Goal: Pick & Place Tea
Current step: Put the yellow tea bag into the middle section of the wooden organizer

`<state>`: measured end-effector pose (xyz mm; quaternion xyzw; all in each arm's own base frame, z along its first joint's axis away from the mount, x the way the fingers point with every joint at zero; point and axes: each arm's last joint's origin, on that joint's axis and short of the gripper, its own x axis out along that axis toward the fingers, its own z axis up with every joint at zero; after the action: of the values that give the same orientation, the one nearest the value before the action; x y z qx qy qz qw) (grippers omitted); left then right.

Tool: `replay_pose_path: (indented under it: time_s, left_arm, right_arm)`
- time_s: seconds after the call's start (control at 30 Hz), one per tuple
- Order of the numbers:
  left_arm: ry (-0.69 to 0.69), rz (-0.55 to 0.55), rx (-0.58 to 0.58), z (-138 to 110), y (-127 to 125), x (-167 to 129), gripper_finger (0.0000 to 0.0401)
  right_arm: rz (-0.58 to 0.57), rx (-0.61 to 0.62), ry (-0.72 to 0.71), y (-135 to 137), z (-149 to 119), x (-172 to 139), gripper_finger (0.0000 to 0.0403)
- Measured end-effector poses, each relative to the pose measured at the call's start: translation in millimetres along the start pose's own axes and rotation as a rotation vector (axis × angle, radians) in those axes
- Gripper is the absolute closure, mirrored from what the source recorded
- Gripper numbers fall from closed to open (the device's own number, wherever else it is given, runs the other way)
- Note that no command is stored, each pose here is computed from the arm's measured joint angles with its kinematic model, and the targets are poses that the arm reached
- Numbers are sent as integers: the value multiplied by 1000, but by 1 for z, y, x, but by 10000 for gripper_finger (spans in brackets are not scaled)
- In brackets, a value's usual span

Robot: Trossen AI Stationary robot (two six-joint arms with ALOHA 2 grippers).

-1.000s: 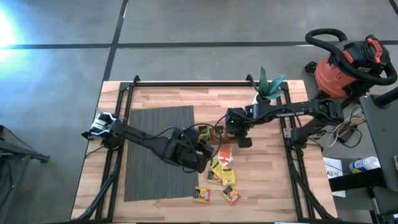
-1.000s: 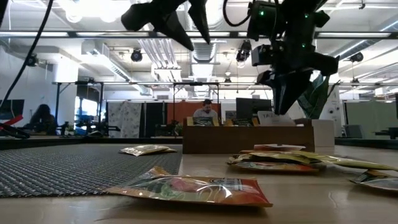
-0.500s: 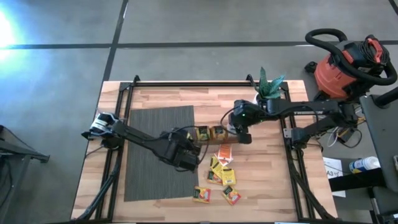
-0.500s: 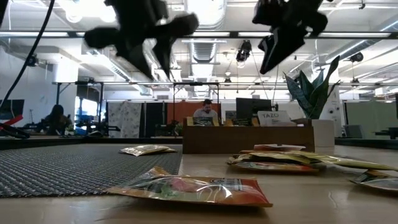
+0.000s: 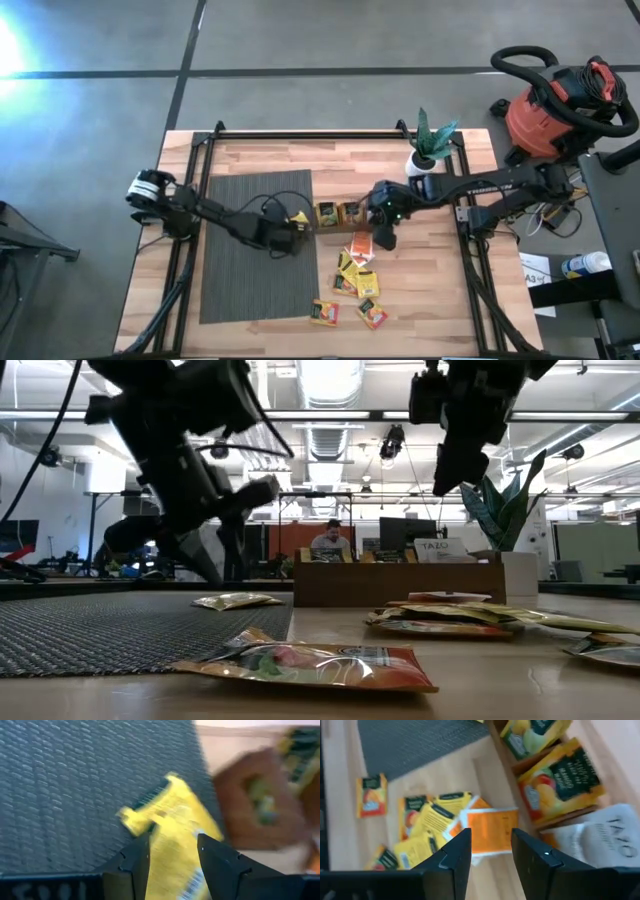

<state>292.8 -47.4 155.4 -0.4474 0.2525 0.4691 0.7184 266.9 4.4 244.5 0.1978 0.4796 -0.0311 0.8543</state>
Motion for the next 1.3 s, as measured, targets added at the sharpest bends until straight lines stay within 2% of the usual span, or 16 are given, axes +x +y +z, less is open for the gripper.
replay_pose_path:
  time_s: [0.27, 0.4, 0.67, 0.83, 1.03, 1.3]
  left_arm:
    - [70, 86, 46, 3, 14, 8, 243]
    - [99, 87, 68, 1, 14, 10, 243]
    - [119, -9, 106, 0, 4, 10, 243]
    - [135, -112, 146, -4, -6, 10, 243]
    - [183, -147, 130, -21, -9, 15, 243]
    - [207, -265, 84, -49, -17, 3, 243]
  right_arm:
    - [79, 98, -66, 22, 2, 20, 272]
    - [104, 134, -83, 27, 6, 37, 271]
    - [123, 144, -59, 40, 10, 70, 273]
    - [123, 130, -34, 48, 14, 89, 275]
    - [122, 108, -31, 53, 23, 103, 284]
    - [127, 82, -55, 55, 28, 106, 282]
